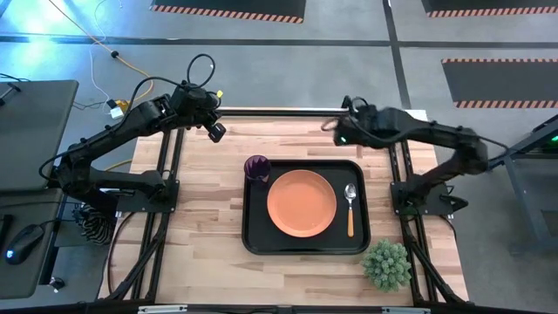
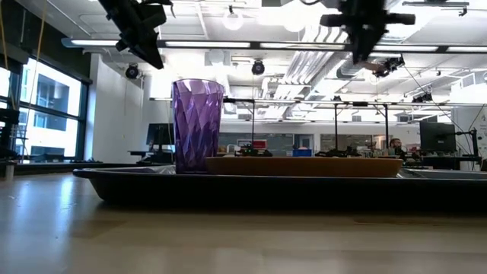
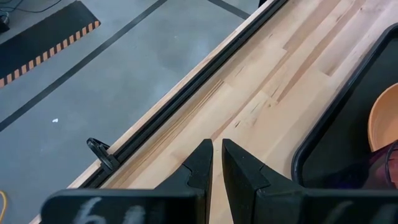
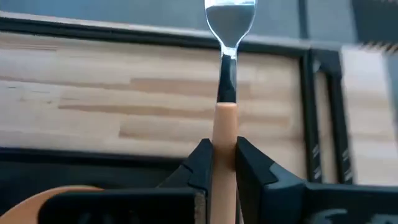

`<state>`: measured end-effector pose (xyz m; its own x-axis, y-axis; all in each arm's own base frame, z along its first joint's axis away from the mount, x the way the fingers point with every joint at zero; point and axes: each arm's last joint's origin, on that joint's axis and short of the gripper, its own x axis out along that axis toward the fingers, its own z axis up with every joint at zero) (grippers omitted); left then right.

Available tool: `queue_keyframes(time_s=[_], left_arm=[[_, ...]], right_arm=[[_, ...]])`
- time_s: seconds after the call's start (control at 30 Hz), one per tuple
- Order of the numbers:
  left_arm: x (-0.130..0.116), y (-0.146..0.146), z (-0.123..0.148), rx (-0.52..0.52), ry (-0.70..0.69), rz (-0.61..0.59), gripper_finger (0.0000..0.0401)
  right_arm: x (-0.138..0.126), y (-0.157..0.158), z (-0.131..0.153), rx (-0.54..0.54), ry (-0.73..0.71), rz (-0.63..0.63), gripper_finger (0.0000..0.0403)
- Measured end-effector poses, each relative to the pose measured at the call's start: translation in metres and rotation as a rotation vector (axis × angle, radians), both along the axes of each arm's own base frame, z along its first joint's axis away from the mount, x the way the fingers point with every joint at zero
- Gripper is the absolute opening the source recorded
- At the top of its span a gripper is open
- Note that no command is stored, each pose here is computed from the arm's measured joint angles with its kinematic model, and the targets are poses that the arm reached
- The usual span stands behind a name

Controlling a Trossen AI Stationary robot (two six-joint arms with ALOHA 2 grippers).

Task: Pick and place plate/cup/fork/spoon on tray
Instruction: Put the orange fork on the black serving tray between the orange plate and orange spoon

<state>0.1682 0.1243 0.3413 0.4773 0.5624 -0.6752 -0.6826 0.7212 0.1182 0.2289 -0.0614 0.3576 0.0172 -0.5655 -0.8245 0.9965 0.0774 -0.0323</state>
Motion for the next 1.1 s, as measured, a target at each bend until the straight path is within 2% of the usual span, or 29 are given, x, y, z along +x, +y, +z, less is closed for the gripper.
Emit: queue_keyframes(time_s=[0.17,0.33,0.9,1.1], left_arm=[[0.000,0.000,0.000,-0.002,-0.001,-0.003,0.0023],[0.000,0.000,0.000,-0.002,-0.001,-0.002,0.0023],[0.000,0.000,0.000,-0.005,-0.005,0.002,0.0023],[0.000,0.000,0.000,-0.007,-0.007,0.004,0.0023]], right_arm=[[-0.025,0.024,-0.022,0.045,-0.134,-0.060,0.0026],[-0.033,0.043,-0.044,0.080,-0.209,-0.096,0.0026],[-0.026,0.097,-0.104,0.254,-0.348,-0.139,0.0028],[-0.019,0.113,-0.123,0.344,-0.299,-0.146,0.0028]])
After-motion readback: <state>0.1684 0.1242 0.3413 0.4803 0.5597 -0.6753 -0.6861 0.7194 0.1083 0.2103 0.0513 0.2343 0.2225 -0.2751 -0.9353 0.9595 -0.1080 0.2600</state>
